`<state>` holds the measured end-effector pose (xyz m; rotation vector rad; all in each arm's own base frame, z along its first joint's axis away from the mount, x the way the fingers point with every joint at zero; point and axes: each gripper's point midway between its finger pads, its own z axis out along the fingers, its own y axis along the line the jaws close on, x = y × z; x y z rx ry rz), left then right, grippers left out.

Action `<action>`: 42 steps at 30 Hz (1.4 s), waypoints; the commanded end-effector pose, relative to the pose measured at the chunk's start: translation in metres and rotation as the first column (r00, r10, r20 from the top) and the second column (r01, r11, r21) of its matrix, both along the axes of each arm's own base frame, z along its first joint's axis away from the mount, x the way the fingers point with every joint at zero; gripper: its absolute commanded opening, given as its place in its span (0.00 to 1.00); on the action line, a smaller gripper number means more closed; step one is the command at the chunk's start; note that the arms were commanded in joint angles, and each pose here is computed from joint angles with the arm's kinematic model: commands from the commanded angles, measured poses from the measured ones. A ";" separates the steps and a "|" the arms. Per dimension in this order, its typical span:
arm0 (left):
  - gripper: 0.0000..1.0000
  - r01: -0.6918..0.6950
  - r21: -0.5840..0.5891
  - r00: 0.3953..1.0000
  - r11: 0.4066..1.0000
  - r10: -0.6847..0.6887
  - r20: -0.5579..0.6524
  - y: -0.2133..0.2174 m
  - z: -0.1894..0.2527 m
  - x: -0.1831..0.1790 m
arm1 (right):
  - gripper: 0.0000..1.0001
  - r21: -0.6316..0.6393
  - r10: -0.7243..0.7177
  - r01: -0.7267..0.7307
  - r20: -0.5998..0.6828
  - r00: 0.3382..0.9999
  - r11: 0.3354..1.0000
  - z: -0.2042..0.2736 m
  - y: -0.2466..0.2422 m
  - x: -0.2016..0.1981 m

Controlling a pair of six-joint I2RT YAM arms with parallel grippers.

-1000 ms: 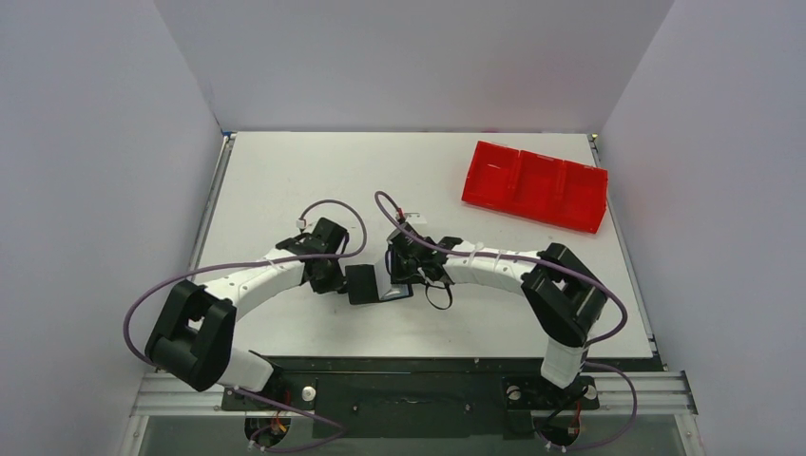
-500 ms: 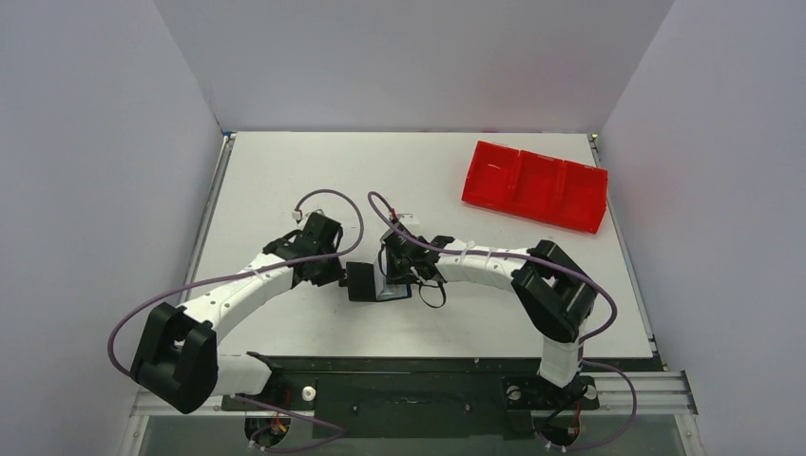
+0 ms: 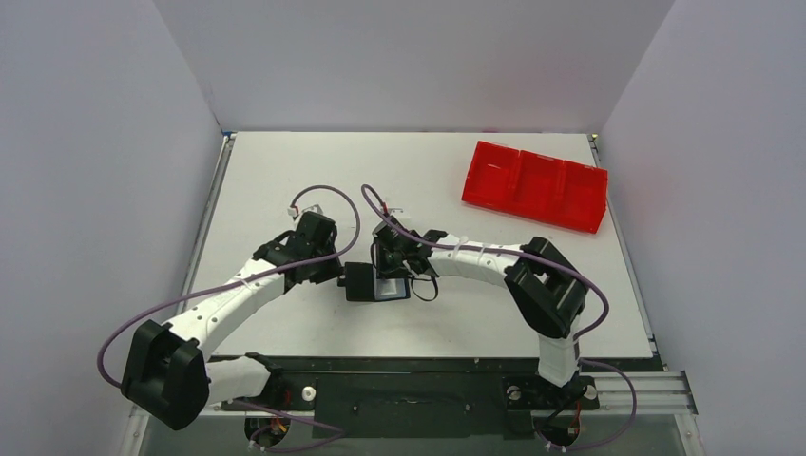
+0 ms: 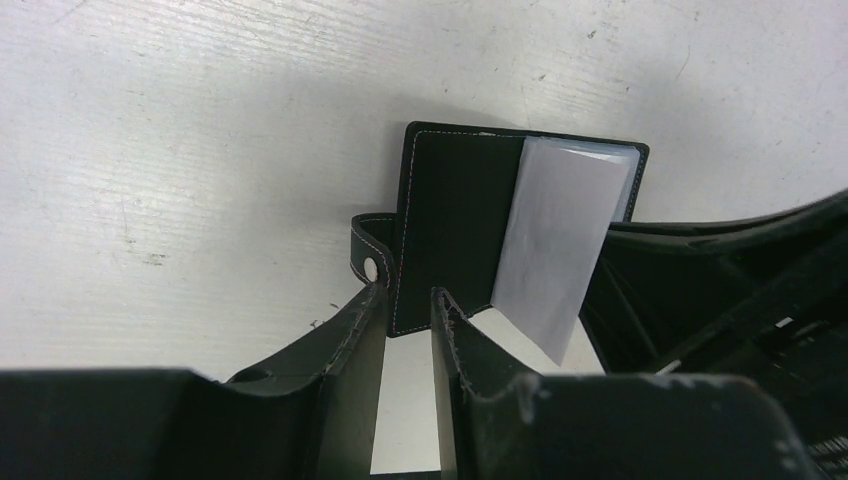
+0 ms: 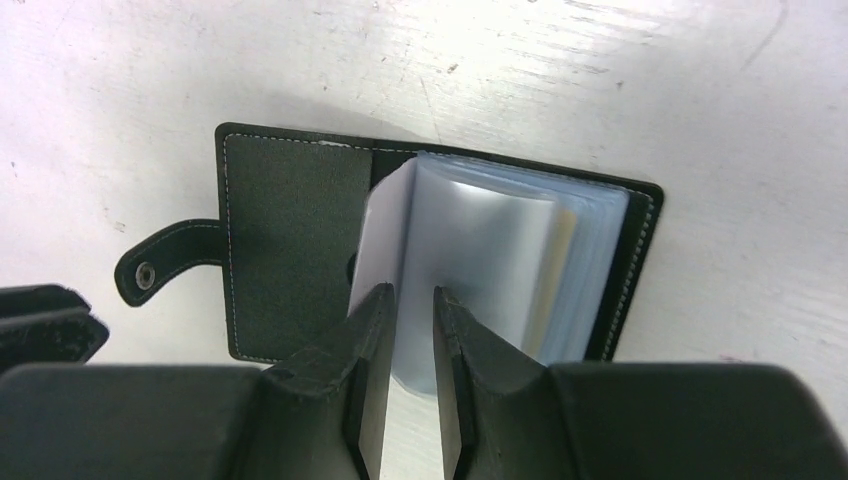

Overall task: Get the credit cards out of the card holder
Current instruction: Open the card holder at the center of the board.

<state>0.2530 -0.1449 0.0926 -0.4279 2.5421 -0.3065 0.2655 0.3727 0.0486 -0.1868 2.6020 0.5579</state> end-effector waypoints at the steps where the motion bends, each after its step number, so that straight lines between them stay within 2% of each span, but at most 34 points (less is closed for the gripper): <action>1: 0.21 0.034 -0.036 0.998 0.999 -0.032 0.053 -0.007 0.021 0.003 | 0.18 0.070 0.024 -0.023 -0.019 1.000 0.997 0.008 0.025 0.001; 7: 0.22 0.104 -0.075 0.993 0.992 -0.099 0.067 -0.019 0.026 -0.002 | 0.18 0.059 -0.010 0.010 0.004 1.000 0.998 0.011 0.017 0.008; 11: 0.30 0.181 -0.118 0.979 0.976 -0.169 0.112 -0.046 0.035 -0.003 | 0.19 0.064 -0.021 0.020 0.012 1.000 0.998 0.016 0.011 0.010; 14: 0.32 0.219 -0.140 0.970 0.966 -0.200 0.141 -0.064 0.042 -0.003 | 0.21 0.065 -0.028 0.027 0.015 0.999 0.997 0.018 0.008 0.010; 23: 0.33 0.247 -0.222 0.960 0.943 -0.207 0.186 -0.092 0.057 0.002 | 0.22 0.094 -0.020 0.019 0.004 1.000 0.995 0.019 0.012 0.009; 26: 0.31 0.211 -0.220 0.968 0.952 -0.173 0.183 -0.087 0.056 0.002 | 0.22 0.138 -0.006 0.008 -0.018 1.000 0.990 0.021 0.022 0.006; 29: 0.26 0.131 -0.164 0.980 0.978 -0.103 0.170 -0.067 0.052 0.002 | 0.22 0.167 0.004 0.000 -0.028 1.000 0.986 0.021 0.030 0.005; 35: 0.24 0.025 -0.105 0.987 0.994 -0.007 0.160 -0.038 0.048 -0.005 | 0.22 0.194 0.031 -0.020 -0.057 0.998 0.981 0.015 0.048 0.001; 42: 0.23 0.007 -0.110 0.990 0.994 0.009 0.142 -0.029 0.040 -0.012 | 0.20 0.178 0.041 -0.023 -0.097 0.994 0.984 -0.006 0.059 -0.001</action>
